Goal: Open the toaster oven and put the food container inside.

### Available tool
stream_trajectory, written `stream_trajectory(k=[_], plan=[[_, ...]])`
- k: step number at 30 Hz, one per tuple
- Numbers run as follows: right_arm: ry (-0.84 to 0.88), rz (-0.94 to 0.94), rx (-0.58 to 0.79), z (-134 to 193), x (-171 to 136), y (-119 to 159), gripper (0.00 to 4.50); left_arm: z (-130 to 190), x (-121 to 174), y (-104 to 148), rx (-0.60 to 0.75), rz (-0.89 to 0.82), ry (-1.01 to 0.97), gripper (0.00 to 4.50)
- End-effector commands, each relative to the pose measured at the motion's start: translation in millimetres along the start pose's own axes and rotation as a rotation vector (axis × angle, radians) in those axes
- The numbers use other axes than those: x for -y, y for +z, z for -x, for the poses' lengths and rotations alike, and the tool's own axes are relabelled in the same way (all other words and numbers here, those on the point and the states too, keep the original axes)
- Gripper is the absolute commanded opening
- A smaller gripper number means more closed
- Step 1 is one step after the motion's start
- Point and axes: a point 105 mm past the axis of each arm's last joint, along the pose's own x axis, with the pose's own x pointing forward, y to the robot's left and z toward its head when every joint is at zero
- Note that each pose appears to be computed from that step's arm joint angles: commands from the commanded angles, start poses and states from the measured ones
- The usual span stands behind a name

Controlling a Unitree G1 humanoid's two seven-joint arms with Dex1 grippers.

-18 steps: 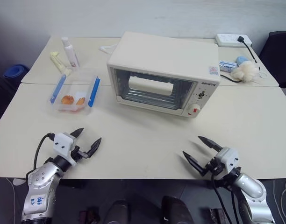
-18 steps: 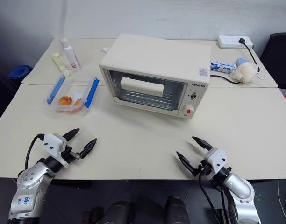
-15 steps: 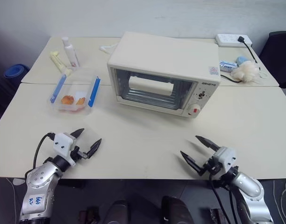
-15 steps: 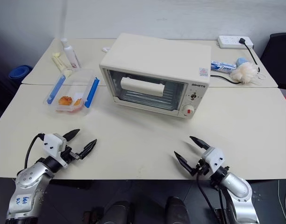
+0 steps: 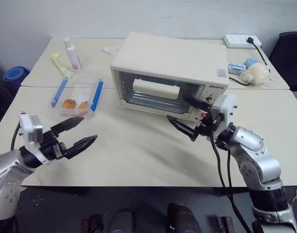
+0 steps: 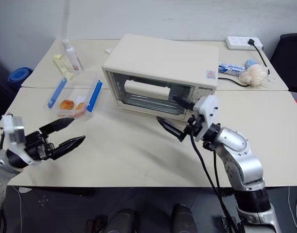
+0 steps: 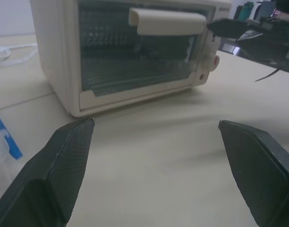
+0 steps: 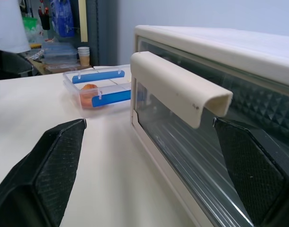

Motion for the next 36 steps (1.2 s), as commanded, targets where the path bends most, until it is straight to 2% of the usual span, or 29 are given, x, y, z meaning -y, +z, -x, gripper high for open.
stream_trajectory(k=[1,7,14,18,21,26,29,36], plan=[[0.031,0.002,0.027,-5.8,-3.9,5.1,4.49,-0.4,0.0,11.6,0.041,-0.026,0.017,4.5],[0.125,0.031,0.052,-14.3,-16.7,5.1,4.49,-6.5,8.9,7.7,0.046,0.002,0.002,4.5],[0.321,0.156,-0.07,7.5,-49.5,-23.8,4.49,-14.8,-1.8,18.3,0.112,0.008,0.084,4.5],[0.332,0.175,-0.095,15.6,-50.1,-30.6,4.5,-20.2,-21.0,38.6,0.229,0.046,0.145,3.56],[0.33,0.183,-0.091,14.7,-49.4,-30.5,4.5,-33.8,-39.1,33.6,0.199,0.027,0.179,2.62],[0.335,0.2,-0.081,8.0,-52.4,-29.6,4.5,-79.0,-71.2,28.1,0.165,-0.051,0.208,1.08],[0.328,0.211,-0.076,6.1,-52.0,-28.5,4.5,-98.8,-68.2,19.3,0.123,-0.07,0.109,0.11],[0.255,0.234,-0.086,21.1,-45.5,-29.8,4.5,-118.2,-47.8,12.2,0.1,-0.072,-0.114,0.02]])
